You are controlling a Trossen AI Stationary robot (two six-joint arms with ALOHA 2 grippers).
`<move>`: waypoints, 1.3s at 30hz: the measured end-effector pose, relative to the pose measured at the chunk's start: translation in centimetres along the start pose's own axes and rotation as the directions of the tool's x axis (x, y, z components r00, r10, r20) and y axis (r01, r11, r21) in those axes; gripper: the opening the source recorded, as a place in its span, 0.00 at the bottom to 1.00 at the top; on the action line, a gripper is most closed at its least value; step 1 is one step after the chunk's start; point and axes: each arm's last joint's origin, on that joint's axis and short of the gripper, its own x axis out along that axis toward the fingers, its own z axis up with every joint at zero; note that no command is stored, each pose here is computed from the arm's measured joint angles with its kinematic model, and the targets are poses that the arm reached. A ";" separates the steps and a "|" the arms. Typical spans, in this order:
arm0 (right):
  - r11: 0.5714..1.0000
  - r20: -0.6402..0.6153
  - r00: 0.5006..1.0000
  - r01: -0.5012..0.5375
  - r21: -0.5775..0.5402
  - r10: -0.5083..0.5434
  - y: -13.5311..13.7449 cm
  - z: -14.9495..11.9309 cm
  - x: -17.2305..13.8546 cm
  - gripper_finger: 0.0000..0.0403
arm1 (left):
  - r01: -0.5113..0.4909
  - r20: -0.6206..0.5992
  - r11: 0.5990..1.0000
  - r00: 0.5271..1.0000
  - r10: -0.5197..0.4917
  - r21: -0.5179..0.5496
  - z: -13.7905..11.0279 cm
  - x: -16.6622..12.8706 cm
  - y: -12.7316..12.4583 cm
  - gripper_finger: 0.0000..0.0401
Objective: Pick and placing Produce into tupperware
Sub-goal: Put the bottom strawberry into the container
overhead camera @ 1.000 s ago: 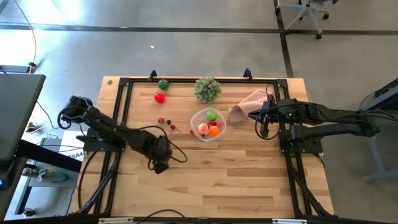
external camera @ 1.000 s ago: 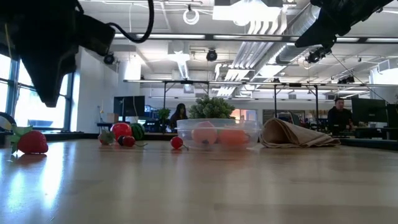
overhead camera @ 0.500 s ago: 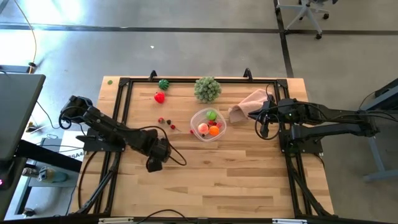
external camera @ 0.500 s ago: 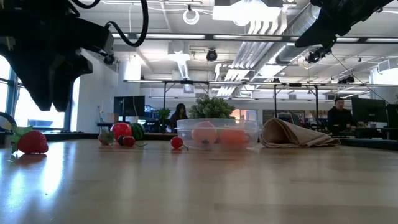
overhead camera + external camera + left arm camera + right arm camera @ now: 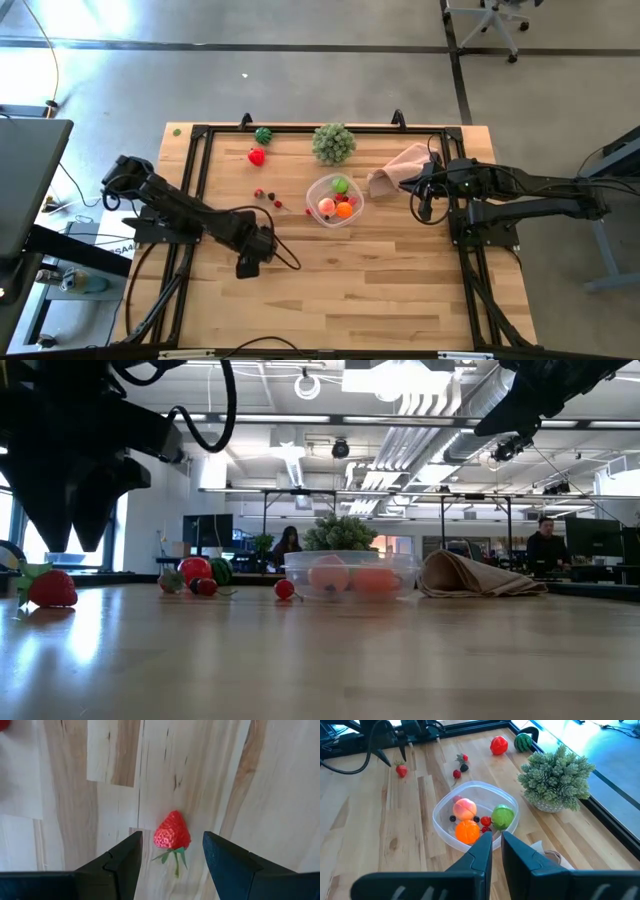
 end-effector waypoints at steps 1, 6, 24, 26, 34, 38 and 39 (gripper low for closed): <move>1.000 0.000 1.000 0.000 0.000 0.000 0.0 0.0 0.0 0.07 | -0.001 -0.003 1.000 1.000 0.001 0.000 0.0 0.1 0.0 0.49; 1.000 0.000 1.000 0.000 0.000 0.000 0.0 0.0 0.0 0.07 | 0.014 -0.010 1.000 1.000 -0.014 -0.007 0.0 0.1 -0.1 0.49; 1.000 0.001 1.000 0.001 0.000 -0.001 0.0 0.0 0.0 0.07 | 0.110 -0.025 0.990 0.993 -0.112 -0.087 -1.0 3.9 1.4 0.49; 1.000 0.000 1.000 0.001 0.000 -0.001 0.0 0.0 0.0 0.07 | 0.114 -0.030 0.990 0.993 -0.117 -0.077 -1.1 4.0 1.4 0.49; 1.000 0.001 1.000 0.004 0.000 -0.004 0.0 0.0 0.0 0.07 | 0.088 -0.015 0.992 0.996 -0.090 -0.095 -1.1 4.2 1.5 0.49; 1.000 0.001 1.000 0.004 0.000 -0.004 0.0 0.0 0.0 0.07 | 0.088 0.002 0.990 0.996 -0.088 -0.111 -1.0 4.2 1.5 0.49; 1.000 0.001 1.000 0.004 0.000 -0.004 0.0 0.0 0.0 0.07 | 0.087 0.002 0.989 0.996 -0.087 -0.117 -1.0 4.2 1.5 0.49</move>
